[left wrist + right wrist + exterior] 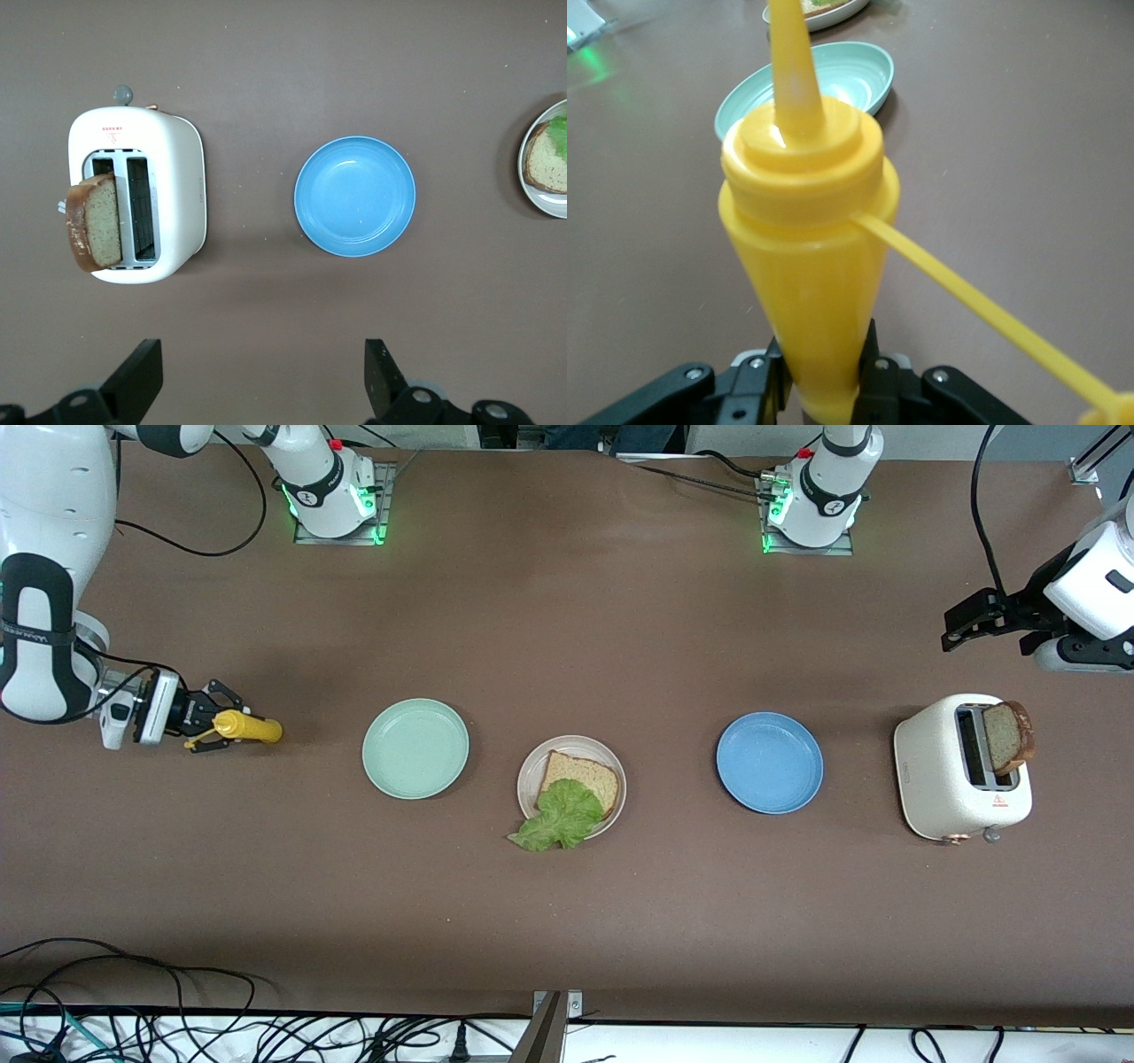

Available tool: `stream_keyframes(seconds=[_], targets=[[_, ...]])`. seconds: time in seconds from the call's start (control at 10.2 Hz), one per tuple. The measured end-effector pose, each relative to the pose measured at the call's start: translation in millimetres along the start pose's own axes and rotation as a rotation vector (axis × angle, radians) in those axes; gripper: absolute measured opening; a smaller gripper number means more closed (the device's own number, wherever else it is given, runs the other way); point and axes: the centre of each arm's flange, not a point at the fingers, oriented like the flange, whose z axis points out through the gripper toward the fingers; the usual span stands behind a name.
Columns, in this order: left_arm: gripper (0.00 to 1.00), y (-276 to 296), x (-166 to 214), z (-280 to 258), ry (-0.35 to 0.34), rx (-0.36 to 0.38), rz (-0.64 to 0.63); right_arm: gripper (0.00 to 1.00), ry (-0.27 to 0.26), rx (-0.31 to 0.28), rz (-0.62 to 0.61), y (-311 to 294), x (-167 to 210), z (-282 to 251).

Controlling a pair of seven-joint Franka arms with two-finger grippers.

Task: Make sandwich on beige plate with both arms
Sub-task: 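Lift the yellow bottle with the right gripper and carry it over the beige plate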

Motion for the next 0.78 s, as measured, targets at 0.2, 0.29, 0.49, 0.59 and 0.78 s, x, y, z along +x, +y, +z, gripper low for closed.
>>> stream_keyframes(seconds=[0.2, 0.29, 0.49, 0.59, 0.78], targets=[[1.0, 0.2, 0.1, -0.1, 0.0, 0.0, 0.0, 0.27, -0.06, -0.003, -0.003, 20.1, 53.7, 21.3], [1.0, 0.3, 0.1, 0.0, 0.0, 0.0, 0.001, 0.23, -0.082, -0.004, 0.005, 25.9, 77.7, 32.9], [1.0, 0.5, 0.1, 0.0, 0.0, 0.0, 0.001, 0.23, -0.122, -0.021, 0.017, 35.5, 122.3, 51.1], [1.0, 0.6, 0.1, 0.0, 0.0, 0.0, 0.001, 0.23, -0.144, -0.03, 0.022, 39.2, 144.7, 59.0], [1.0, 0.7, 0.1, -0.1, 0.0, 0.0, 0.001, 0.23, -0.215, -0.046, 0.035, 44.1, 196.9, 74.6]])
